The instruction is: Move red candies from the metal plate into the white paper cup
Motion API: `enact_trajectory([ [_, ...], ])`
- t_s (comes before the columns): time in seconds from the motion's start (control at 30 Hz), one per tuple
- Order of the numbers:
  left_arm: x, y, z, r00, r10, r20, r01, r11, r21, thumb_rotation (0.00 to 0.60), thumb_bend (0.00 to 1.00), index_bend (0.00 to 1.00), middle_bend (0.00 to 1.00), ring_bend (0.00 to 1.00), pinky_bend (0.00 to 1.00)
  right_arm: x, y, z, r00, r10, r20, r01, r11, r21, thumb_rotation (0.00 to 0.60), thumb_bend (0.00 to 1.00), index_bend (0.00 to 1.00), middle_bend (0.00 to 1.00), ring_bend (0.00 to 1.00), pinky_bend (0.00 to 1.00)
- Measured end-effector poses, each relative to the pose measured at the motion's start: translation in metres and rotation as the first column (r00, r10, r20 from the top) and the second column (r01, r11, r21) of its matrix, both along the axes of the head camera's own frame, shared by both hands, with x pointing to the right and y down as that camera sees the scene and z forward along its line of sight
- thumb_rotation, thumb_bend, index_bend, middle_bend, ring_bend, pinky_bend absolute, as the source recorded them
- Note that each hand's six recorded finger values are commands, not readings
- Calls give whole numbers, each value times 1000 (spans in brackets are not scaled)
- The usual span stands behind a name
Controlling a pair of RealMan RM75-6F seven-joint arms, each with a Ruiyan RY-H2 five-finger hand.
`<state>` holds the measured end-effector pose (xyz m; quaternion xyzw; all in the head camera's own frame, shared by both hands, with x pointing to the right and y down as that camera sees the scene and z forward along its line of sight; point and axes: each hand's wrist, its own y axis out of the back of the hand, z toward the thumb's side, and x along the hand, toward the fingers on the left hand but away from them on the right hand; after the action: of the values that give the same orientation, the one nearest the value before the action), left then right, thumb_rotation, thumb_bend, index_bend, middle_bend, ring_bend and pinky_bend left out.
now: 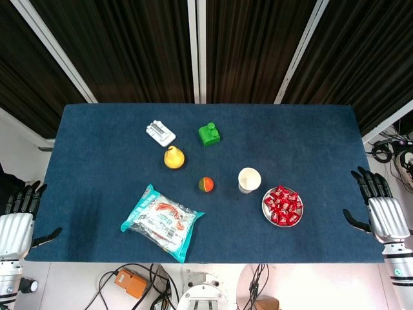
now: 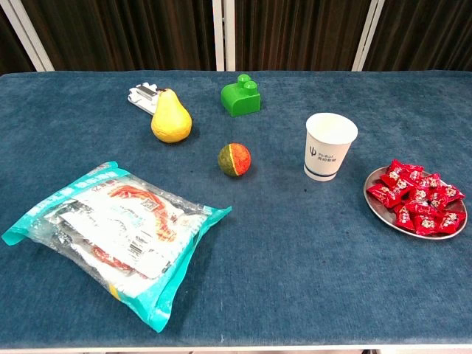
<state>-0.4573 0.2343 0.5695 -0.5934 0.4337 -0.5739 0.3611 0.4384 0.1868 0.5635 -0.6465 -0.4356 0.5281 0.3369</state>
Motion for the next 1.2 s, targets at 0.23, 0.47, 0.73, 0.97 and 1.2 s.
enact_trajectory([
  [0.23,2,1,2,1000,2,-4,-2,1000,-2,600,0,0,0,0,0,-12,-4,4,999,-51,-9,50,999,-10,600,450,13,92,52,137],
  [0.47,4,4,2,1000,-5,-7,5,1000,4,600,0,0,0,0,0,-43,-3,24,982,-182,-41,178,981,-79,600,447,238,748,899,992],
  [0.73,3,2,3,1000,-2,-9,2,1000,2,600,0,0,0,0,0,-79,3,72,965,-260,-30,246,938,-243,600,446,392,883,1000,1000],
  [0.97,0,5,5,1000,-14,-7,14,1000,-3,600,0,0,0,0,0,-102,0,99,957,-290,-16,273,917,-290,600,447,426,887,1000,1000],
  [1.2,-3,8,7,1000,-23,-8,22,1000,-6,600,0,0,0,0,0,-106,3,113,955,-297,-20,273,901,-337,600,448,429,887,1000,1000],
])
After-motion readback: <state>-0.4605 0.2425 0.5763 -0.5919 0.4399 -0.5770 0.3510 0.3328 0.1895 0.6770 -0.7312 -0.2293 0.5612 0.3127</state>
